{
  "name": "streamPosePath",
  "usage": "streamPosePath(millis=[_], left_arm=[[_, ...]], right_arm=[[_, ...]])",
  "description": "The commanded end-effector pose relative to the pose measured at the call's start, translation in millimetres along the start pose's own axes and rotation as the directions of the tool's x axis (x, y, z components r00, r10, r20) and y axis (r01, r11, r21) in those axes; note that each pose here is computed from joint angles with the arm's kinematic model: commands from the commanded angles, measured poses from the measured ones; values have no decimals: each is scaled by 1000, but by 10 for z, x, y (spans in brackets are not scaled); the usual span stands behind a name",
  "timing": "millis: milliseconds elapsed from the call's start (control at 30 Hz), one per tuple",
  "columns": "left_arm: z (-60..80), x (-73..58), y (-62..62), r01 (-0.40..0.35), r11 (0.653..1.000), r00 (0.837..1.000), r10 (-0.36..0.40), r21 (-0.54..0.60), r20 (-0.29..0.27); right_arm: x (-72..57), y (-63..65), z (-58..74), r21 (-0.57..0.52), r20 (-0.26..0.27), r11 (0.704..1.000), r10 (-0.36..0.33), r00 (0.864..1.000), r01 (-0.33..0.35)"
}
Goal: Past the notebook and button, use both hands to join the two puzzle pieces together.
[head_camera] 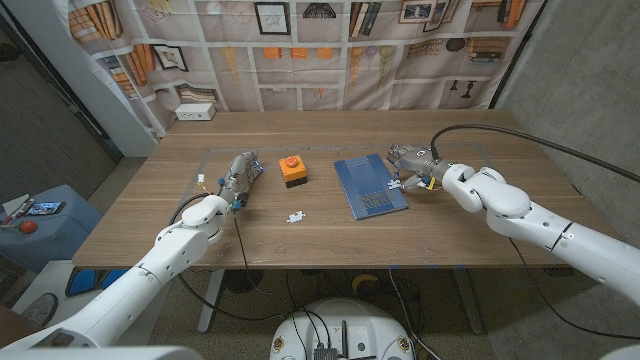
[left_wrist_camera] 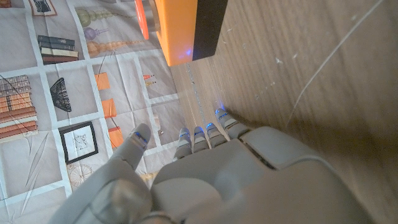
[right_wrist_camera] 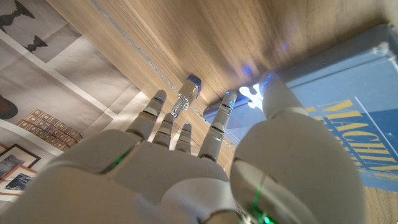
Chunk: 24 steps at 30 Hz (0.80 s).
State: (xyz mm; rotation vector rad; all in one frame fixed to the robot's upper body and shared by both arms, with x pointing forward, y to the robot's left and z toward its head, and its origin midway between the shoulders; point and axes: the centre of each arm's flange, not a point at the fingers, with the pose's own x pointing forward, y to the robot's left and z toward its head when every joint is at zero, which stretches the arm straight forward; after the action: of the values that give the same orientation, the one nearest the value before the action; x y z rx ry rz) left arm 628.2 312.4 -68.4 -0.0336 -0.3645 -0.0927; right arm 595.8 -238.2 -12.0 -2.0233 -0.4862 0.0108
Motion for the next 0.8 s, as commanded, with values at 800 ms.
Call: streamPosePath(millis=[800], left_arm=[[-6,23,7,-2,1000,1000,2,0,-13]], right_arm=[[0,92,36,-21,13,997,-78,997,78]])
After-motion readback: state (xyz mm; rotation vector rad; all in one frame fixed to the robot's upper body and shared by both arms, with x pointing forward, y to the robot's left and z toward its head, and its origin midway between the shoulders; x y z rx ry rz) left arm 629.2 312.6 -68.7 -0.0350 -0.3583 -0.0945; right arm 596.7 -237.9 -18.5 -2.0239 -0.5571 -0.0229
